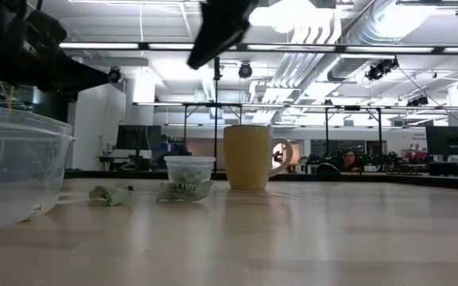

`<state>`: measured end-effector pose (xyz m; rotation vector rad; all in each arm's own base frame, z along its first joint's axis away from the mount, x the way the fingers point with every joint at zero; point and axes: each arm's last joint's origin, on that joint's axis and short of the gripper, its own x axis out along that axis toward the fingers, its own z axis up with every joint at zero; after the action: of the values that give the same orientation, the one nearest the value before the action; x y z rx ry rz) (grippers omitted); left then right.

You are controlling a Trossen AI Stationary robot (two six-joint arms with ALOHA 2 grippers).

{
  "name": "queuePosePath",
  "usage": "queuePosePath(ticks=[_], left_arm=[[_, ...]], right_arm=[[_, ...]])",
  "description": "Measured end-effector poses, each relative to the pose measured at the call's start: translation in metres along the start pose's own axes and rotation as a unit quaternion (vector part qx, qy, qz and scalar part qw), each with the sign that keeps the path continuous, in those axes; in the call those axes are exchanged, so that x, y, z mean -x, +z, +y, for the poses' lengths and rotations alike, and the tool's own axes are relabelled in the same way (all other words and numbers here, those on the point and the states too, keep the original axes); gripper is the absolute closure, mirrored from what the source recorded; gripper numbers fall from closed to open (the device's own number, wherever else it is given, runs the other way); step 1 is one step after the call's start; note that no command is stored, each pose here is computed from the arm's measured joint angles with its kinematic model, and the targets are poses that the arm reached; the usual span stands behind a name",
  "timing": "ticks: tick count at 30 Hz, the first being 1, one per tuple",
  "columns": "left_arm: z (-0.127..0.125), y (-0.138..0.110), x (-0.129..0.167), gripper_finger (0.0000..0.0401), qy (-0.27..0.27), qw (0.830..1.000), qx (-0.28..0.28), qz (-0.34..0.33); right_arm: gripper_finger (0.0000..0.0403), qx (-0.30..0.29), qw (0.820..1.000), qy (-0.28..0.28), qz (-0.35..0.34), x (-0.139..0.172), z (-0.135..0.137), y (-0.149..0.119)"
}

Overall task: Pick and place items into bin
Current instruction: Put the light green stevia packet into the bottom transparent bin

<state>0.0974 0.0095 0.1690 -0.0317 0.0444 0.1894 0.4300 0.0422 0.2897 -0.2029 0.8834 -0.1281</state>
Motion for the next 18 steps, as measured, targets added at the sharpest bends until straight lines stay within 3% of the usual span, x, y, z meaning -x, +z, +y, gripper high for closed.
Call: queuePosePath(ticks=[5,9,14,18], left_arm=[[-0.001,0.0,0.0,0.0334,-0.013,1.0,0.0,0.002],[-0.001,0.0,0.0,0.0334,-0.015,1.0,0.0,0.002],[-0.001,0.0,0.0,0.0334,-0.015,1.0,0.0,0.002],[-0.001,0.0,0.0,0.0334,-0.015,1.0,0.0,0.002]], right_arm=[[0.0318,-0.041,0.995,0.0,-0.092,0.027,0.007,-0.064],[0.0326,-0.077,0.983,-0.038,-0.164,0.069,-0.003,-0.117],[0.0329,-0.108,0.95,-0.049,-0.288,0.119,-0.016,-0.178],[0.0329,-0.129,0.923,-0.051,-0.36,0.132,-0.022,-0.23]])
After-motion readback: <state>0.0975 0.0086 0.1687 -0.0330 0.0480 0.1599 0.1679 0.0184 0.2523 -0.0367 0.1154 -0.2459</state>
